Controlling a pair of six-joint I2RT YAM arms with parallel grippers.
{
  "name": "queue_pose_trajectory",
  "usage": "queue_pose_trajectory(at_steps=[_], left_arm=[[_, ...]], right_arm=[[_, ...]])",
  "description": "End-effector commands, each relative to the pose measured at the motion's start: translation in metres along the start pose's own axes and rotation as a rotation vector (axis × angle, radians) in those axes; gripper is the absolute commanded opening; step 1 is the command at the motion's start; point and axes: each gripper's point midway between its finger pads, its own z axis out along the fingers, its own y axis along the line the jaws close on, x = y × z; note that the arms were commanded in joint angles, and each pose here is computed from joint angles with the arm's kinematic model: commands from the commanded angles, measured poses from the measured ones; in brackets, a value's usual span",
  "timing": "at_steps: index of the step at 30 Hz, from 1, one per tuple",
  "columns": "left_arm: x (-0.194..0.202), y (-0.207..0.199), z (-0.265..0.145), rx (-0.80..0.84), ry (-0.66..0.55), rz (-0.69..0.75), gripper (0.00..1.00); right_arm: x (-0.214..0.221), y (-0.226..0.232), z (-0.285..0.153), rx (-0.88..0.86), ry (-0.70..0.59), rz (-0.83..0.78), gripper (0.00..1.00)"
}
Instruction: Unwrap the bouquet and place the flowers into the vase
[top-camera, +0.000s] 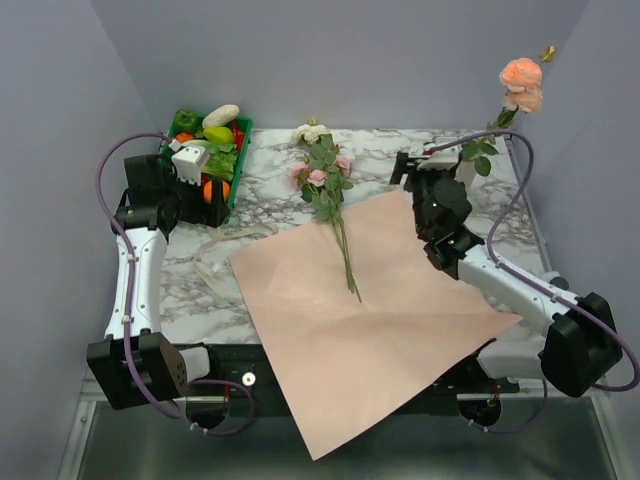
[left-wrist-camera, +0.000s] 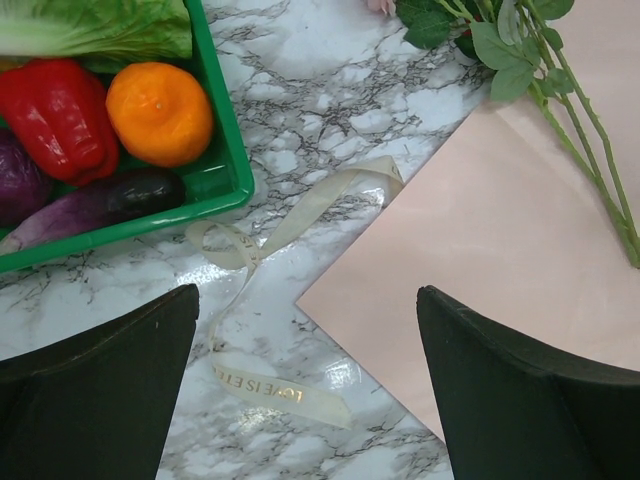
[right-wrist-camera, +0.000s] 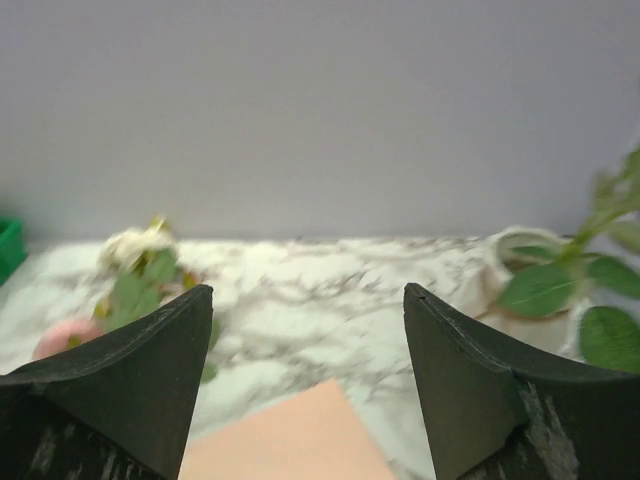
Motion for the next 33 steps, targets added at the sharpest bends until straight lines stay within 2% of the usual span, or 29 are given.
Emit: queue_pose_trajectory(at_steps=[1, 2, 3, 8, 10, 12, 18, 24, 27, 33], left_arm=[[-0.010, -0.010, -0.015, 0.013, -0.042, 0.012, 0.99], [-0.009, -0.010, -0.016, 0.012, -0.042, 0.018, 0.99], [-0.005, -0.011, -0.016, 0.014, -0.032, 0.022, 0.99], [0.002, -0.012, -0.020, 0.001, -0.023, 0.034, 0.99], [0.007, -0.012, -0.020, 0.002, -0.012, 0.034, 0.99], [0.009, -0.012, -0.020, 0.000, -0.009, 0.040, 0.99], [0.017, -0.006, -0.018, -0.029, 0.002, 0.061, 0.99], [0.021, -0.003, -0.014, -0.036, 0.015, 0.063, 0.99], [0.021, -0.002, -0.014, -0.040, 0.015, 0.068, 0.99], [0.021, 0.001, -0.013, -0.049, 0.017, 0.076, 0.99]], right_arm=[[0.074, 0.044, -0.033, -0.116, 0.316, -0.028, 0.80], [0.081, 0.051, -0.037, -0.148, 0.355, -0.011, 0.78], [0.083, 0.064, -0.039, -0.204, 0.384, 0.013, 0.69], [0.136, 0.096, -0.054, -0.326, 0.631, -0.029, 0.56], [0.143, 0.115, -0.058, -0.411, 0.703, -0.030, 0.49], [0.170, 0.130, -0.065, -0.469, 0.797, -0.041, 0.42], [0.211, 0.156, -0.074, -0.556, 0.944, -0.040, 0.40], [0.230, 0.171, -0.070, -0.597, 0.970, -0.050, 0.39], [0.245, 0.169, -0.068, -0.574, 0.991, -0.074, 0.34], [0.264, 0.171, -0.066, -0.562, 1.018, -0.097, 0.29]])
